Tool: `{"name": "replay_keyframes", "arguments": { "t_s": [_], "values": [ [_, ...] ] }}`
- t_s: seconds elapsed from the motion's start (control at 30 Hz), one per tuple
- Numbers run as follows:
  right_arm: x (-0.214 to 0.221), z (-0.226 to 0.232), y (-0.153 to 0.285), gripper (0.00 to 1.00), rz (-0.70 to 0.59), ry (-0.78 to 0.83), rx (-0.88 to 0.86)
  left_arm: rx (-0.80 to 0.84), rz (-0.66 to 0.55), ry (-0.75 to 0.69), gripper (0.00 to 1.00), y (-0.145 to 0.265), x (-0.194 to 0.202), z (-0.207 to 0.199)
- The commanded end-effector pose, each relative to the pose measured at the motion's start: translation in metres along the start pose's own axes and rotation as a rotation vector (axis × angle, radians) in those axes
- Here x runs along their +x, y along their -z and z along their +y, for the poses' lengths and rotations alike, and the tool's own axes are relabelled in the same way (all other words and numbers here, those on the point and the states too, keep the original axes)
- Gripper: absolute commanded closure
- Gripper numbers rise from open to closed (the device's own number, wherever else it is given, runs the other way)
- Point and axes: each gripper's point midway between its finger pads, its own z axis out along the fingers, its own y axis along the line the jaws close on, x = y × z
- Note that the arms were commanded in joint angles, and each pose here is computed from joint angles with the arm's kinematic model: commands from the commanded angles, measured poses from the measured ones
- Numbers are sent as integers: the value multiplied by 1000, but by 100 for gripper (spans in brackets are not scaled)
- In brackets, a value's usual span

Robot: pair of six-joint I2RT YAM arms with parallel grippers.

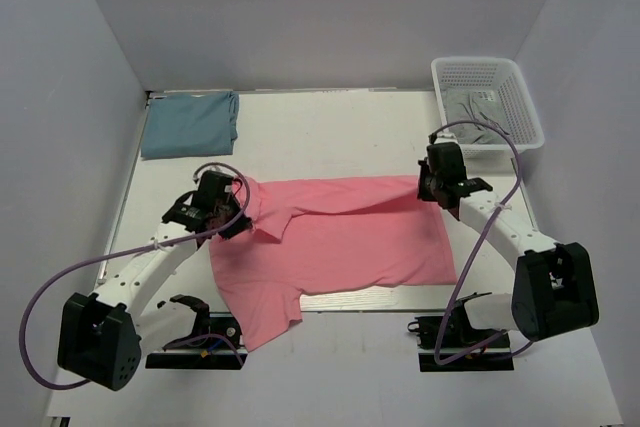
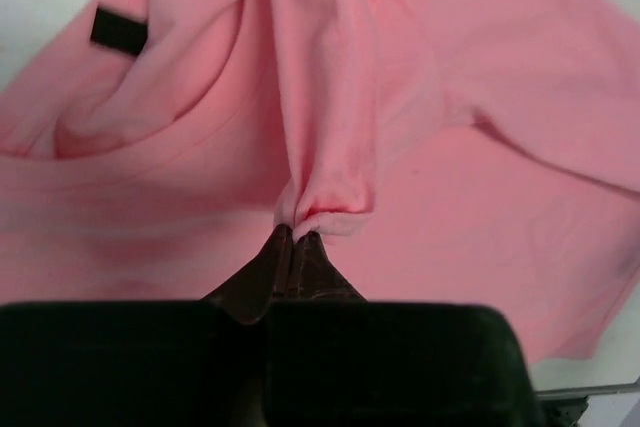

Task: Fold and stack the t-shirts
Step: Fold the flattened tshirt in 1/3 of the way

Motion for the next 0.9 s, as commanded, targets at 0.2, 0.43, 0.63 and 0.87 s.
{"name": "replay_keyframes", "arguments": {
  "t_s": [0.2, 0.43, 0.63, 0.87],
  "values": [
    [40, -34, 7, 37, 84, -89, 188, -150, 157, -2, 22, 8, 46, 44],
    [-3, -15, 31, 10, -55, -102, 56, -129, -82, -13, 0, 10, -27, 8],
    [-15, 10, 20, 10, -88, -93, -65, -120, -144, -95, 0, -33, -77, -37],
    [-15, 21, -14, 10, -54, -127, -70, -310, -73, -184, 10, -72, -93, -31]
  ]
}}
